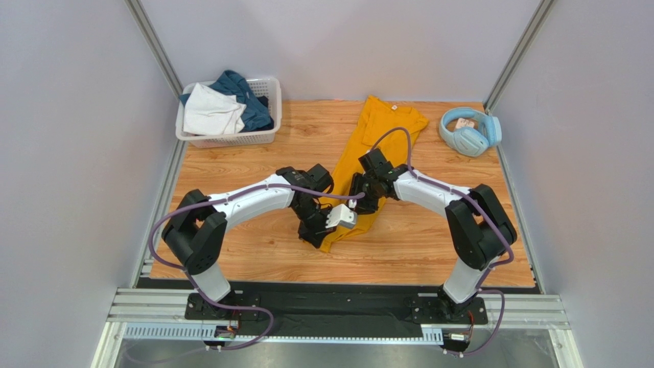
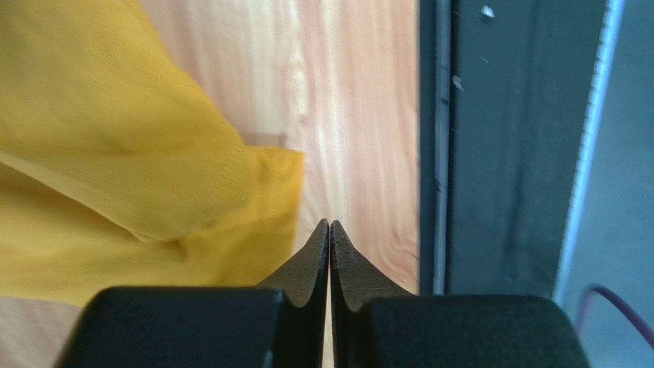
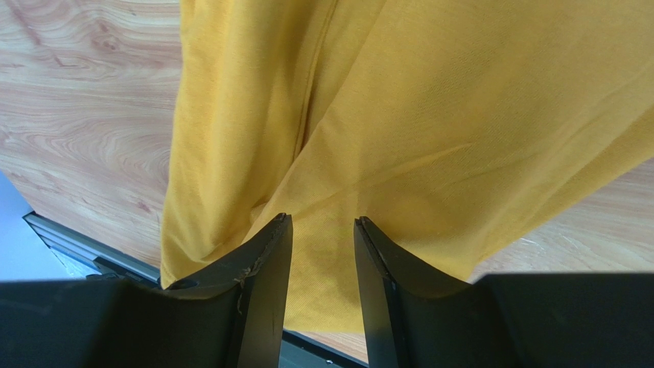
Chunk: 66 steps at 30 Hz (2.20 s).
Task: Fold and stack the t-shirts
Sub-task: Fold the tshirt
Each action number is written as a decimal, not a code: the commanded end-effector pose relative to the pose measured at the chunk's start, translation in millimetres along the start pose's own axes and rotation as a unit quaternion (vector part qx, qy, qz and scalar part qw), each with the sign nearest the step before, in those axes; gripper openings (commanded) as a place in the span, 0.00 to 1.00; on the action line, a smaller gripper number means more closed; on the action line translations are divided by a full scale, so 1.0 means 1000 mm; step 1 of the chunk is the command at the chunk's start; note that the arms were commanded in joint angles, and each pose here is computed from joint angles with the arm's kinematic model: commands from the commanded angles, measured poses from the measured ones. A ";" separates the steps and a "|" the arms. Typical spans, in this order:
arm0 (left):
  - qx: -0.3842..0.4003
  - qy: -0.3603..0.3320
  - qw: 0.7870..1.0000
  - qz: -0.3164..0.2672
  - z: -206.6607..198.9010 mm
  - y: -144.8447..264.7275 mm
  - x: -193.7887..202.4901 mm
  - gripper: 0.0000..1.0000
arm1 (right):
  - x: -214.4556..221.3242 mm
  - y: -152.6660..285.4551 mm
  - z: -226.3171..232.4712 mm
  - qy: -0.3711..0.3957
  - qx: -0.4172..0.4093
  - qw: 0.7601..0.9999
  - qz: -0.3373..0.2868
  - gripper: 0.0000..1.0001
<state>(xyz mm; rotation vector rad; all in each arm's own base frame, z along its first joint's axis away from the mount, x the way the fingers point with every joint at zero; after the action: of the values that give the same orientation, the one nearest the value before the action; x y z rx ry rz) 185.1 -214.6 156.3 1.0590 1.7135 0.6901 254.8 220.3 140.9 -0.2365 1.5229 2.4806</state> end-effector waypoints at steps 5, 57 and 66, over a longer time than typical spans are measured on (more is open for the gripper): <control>-0.100 -0.033 0.994 -0.036 0.012 -0.009 -0.011 0.28 | -0.001 -0.013 0.001 -0.006 -0.015 1.000 0.010 0.40; -0.237 -0.076 0.969 0.012 0.032 -0.037 0.002 0.00 | 0.013 -0.015 -0.010 -0.015 -0.031 0.999 0.022 0.28; -0.214 -0.060 0.974 -0.041 0.008 0.039 -0.007 0.00 | 0.014 -0.016 -0.012 -0.012 -0.028 0.999 0.022 0.26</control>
<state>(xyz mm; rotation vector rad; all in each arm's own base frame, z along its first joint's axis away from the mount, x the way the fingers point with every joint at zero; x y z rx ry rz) 201.0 -218.6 137.1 0.7914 1.3607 0.9438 245.3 217.1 109.7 -0.1449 1.5187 2.5480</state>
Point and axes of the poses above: each gripper's point midway between its finger pads, its own y axis back along the fingers, its own z axis along the line the jaws close on, x = y × z, the point moved 10 cm from there along y, back along the fingers, and after that the axes turned 7 degrees about y, right-handed, at the moved point
